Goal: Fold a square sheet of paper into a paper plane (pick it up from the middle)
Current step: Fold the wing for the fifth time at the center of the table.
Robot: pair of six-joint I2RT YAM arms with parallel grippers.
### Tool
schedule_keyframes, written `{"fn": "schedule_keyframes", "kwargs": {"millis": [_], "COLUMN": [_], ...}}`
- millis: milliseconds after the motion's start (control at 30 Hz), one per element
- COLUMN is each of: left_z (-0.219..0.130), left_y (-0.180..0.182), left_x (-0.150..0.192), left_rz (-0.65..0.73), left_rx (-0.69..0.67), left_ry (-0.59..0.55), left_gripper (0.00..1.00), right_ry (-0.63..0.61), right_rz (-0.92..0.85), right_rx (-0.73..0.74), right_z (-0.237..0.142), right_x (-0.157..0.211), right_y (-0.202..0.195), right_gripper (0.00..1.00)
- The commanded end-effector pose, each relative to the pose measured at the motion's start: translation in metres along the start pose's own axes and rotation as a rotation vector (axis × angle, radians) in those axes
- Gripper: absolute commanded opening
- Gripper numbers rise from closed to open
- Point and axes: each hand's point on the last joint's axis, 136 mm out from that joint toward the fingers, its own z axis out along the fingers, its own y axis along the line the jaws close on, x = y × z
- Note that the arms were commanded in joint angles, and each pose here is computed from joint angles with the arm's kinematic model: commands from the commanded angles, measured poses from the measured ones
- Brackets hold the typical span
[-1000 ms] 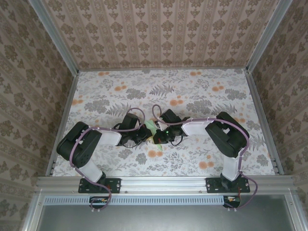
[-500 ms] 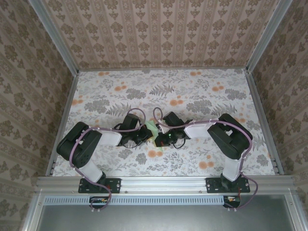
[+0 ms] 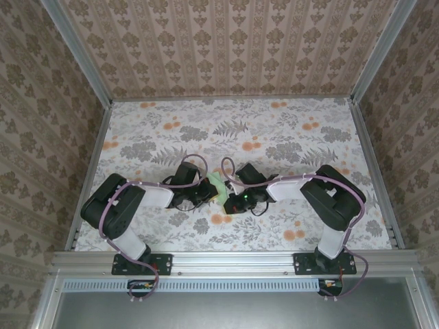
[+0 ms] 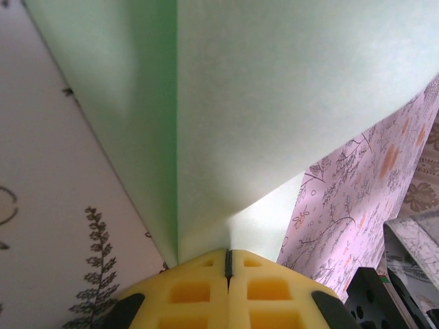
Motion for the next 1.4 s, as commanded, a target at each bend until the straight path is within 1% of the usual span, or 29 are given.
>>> {"fn": "schedule_keyframes", "kwargs": {"millis": [0,167,300,367,533,600,667,733,867,1033,1167,1233,1367], "left_z": [-0.003,-0.003,-0.002,-0.001,0.001,0.001,0.001,0.001,0.000,-0.003,-0.011,-0.020,-0.038], "left_y": [0.080,0.076,0.069,0.063,0.044,0.037,0.032,0.026,0.015,-0.004,-0.020,-0.028,-0.049], "left_x": [0.011,0.010,0.008,0.008,0.006,0.005,0.004,0.004,0.002,-0.002,-0.009,-0.017,-0.025], "left_rz": [-0.123,-0.119,-0.112,-0.100,-0.067,-0.052,-0.042,-0.033,-0.011,0.032,0.091,0.139,0.277], "left_rx": [-0.274,-0.263,-0.242,-0.219,-0.160,-0.143,-0.130,-0.110,-0.072,-0.012,0.031,0.049,0.066], "left_ry": [-0.014,-0.016,-0.012,-0.008,0.001,0.001,0.003,0.002,0.002,-0.005,-0.028,-0.059,-0.089], "left_gripper": [0.00,0.00,0.00,0.00,0.00,0.00,0.00,0.00,0.00,0.00,0.00,0.05,0.21], "right_ry": [0.224,0.240,0.212,0.173,0.015,-0.030,-0.058,-0.083,-0.096,-0.082,-0.052,-0.037,-0.007], "right_rz": [0.113,0.119,0.094,0.074,-0.008,-0.029,-0.031,-0.024,-0.008,0.015,0.031,0.035,0.045], "right_rx": [0.064,0.089,0.095,0.097,0.071,0.065,0.062,0.089,0.106,0.117,0.152,0.179,0.220], "right_z": [-0.001,-0.007,-0.015,-0.021,-0.041,-0.043,-0.041,-0.037,-0.023,-0.008,-0.002,0.000,0.002], "right_x": [0.072,0.083,0.077,0.066,0.023,0.008,-0.006,-0.019,-0.033,-0.038,-0.031,-0.025,-0.015], "right_y": [-0.021,-0.027,-0.022,-0.015,0.014,0.022,0.026,0.023,0.015,0.004,-0.009,-0.016,-0.029], "right_gripper": [0.04,0.04,0.04,0.04,0.03,0.03,0.03,0.02,0.02,0.02,0.02,0.02,0.02]}}
